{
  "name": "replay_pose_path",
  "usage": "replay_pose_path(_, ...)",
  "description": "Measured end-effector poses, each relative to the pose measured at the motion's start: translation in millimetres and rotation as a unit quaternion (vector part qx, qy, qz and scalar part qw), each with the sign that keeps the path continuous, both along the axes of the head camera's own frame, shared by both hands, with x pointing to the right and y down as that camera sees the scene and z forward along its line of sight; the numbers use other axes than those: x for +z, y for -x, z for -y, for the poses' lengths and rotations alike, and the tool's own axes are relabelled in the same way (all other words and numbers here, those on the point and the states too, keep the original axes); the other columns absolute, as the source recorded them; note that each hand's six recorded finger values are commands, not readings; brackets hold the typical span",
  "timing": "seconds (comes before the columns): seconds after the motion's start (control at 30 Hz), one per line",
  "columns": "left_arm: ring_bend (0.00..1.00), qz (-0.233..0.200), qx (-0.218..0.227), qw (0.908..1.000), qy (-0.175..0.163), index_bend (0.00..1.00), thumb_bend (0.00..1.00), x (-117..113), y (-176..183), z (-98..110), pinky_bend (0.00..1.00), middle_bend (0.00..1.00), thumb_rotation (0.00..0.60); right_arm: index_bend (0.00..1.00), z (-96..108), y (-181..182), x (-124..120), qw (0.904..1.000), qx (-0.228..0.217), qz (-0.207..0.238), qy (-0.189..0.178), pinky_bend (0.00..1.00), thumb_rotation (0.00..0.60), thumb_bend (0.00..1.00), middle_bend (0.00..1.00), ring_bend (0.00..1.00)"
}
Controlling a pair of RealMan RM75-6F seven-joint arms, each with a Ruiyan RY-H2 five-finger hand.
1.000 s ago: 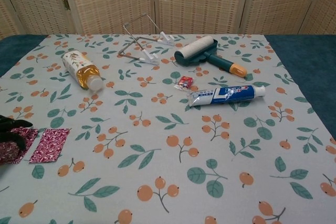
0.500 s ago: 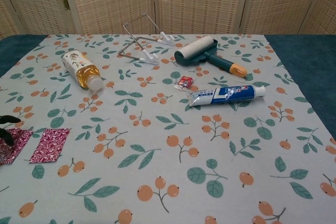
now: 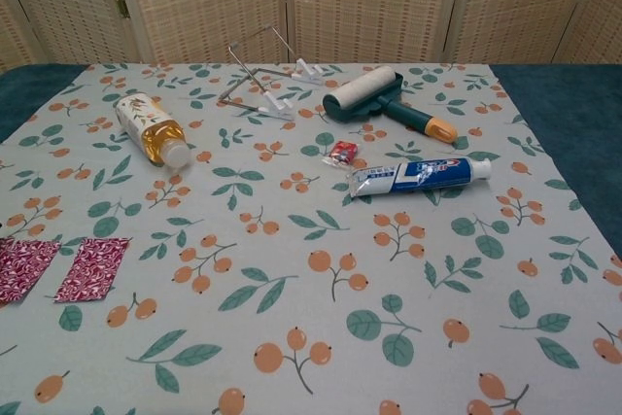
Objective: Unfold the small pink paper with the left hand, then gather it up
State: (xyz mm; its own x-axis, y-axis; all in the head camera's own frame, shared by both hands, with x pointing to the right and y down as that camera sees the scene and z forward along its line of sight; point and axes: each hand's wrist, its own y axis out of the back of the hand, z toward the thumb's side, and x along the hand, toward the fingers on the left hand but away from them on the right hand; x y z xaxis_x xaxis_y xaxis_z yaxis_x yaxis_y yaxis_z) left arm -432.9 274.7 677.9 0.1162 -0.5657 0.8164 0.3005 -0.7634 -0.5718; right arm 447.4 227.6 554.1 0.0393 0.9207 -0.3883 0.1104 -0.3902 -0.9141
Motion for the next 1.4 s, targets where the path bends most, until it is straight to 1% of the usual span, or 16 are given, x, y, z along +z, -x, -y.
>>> replay_pose_path(0.17,0.0,0.017,-0.008,0.9998,-0.001,0.27,1.0,-2.8,12.9,0.8,0.0,0.0,0.372,0.0,-0.3,0.1,-1.8,1.0,0.0,0.0,-0.004,0.0,0.6,0.46,0.0,0.0)
replay_pose_path(0.27,0.0,0.016,-0.015,0.9997,-0.004,0.27,1.0,-4.9,15.2,1.8,0.0,0.0,0.37,0.0,-0.9,0.4,-2.6,1.0,0.0,0.001,-0.006,0.0,0.6,0.46,0.0,0.0)
replay_pose_path(0.4,0.0,0.004,-0.009,0.9999,-0.012,0.26,1.0,-8.1,9.4,2.2,0.0,0.0,0.372,0.0,-1.7,0.4,-2.6,1.0,-0.001,0.001,-0.005,0.0,0.6,0.46,0.0,0.0)
replay_pose_path(0.67,0.0,-0.02,0.006,0.9998,-0.001,0.25,1.0,-4.8,-11.0,-1.7,0.0,0.0,0.371,0.0,-2.5,-0.3,-1.4,1.0,0.0,0.001,-0.003,0.0,0.6,0.46,0.0,0.0)
replay_pose_path(0.8,0.0,-0.021,0.013,0.9997,0.004,0.25,1.0,-0.9,-15.7,-1.7,0.0,0.0,0.368,0.0,-2.2,-0.2,-0.7,1.0,-0.001,0.002,-0.003,0.0,0.6,0.46,0.0,0.0)
replay_pose_path(1.2,0.0,0.015,-0.003,0.9998,0.016,0.24,1.0,-2.5,5.2,-6.7,0.0,0.0,0.369,0.0,-2.5,-2.3,-3.6,1.0,0.004,0.002,-0.008,0.0,0.6,0.46,0.0,0.0)
replay_pose_path(1.4,0.0,0.017,-0.009,0.9998,0.008,0.24,1.0,-7.2,8.8,-5.8,0.0,0.0,0.372,0.0,-2.6,-0.9,-4.2,0.9999,0.002,0.003,-0.011,0.0,0.6,0.46,0.0,0.0)
